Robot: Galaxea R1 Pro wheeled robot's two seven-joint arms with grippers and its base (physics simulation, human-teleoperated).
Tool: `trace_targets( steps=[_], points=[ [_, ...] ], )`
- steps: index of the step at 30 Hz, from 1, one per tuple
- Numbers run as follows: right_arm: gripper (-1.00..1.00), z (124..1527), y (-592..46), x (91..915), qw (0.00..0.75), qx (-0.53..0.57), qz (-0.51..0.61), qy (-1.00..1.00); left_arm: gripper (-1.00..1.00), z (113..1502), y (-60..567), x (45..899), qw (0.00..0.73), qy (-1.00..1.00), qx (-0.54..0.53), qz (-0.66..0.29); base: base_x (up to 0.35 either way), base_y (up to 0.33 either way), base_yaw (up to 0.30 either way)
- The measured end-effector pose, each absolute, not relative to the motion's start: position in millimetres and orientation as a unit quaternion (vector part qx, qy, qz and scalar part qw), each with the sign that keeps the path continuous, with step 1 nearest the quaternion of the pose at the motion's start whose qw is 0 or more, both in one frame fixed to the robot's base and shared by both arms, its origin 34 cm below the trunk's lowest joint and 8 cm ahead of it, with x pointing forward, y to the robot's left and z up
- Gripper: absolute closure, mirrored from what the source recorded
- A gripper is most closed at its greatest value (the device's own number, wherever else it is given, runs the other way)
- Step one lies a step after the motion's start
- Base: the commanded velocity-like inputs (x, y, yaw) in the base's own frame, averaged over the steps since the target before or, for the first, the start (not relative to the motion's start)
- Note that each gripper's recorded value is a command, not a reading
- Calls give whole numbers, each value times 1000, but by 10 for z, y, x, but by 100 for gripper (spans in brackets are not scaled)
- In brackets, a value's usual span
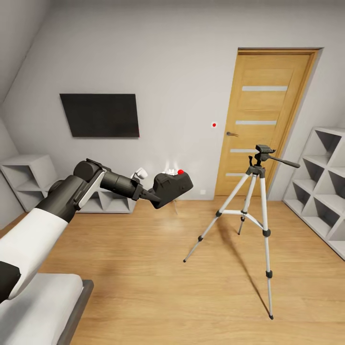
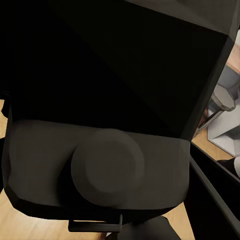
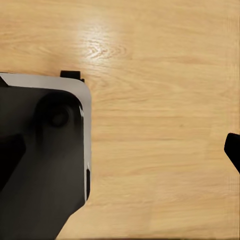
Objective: Attach the digital camera to the camera tripod in the bedroom.
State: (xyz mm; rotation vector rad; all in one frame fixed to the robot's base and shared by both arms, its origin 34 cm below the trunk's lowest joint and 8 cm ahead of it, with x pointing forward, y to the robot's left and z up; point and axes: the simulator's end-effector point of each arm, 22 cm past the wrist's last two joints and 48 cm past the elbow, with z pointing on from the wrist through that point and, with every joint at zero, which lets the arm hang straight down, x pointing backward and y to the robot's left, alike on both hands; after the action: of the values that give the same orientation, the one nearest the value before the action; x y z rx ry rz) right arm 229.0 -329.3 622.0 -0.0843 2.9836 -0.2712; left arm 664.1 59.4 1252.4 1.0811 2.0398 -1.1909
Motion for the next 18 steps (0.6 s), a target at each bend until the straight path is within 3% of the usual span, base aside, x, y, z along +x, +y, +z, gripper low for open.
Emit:
trace_targets(
  steps=[18],
  points=[
    [-100,6171,-3008,2055,55,1,-12,998,100,12525,594,6642,269,756,401,-442,0,0,0]
  ],
)
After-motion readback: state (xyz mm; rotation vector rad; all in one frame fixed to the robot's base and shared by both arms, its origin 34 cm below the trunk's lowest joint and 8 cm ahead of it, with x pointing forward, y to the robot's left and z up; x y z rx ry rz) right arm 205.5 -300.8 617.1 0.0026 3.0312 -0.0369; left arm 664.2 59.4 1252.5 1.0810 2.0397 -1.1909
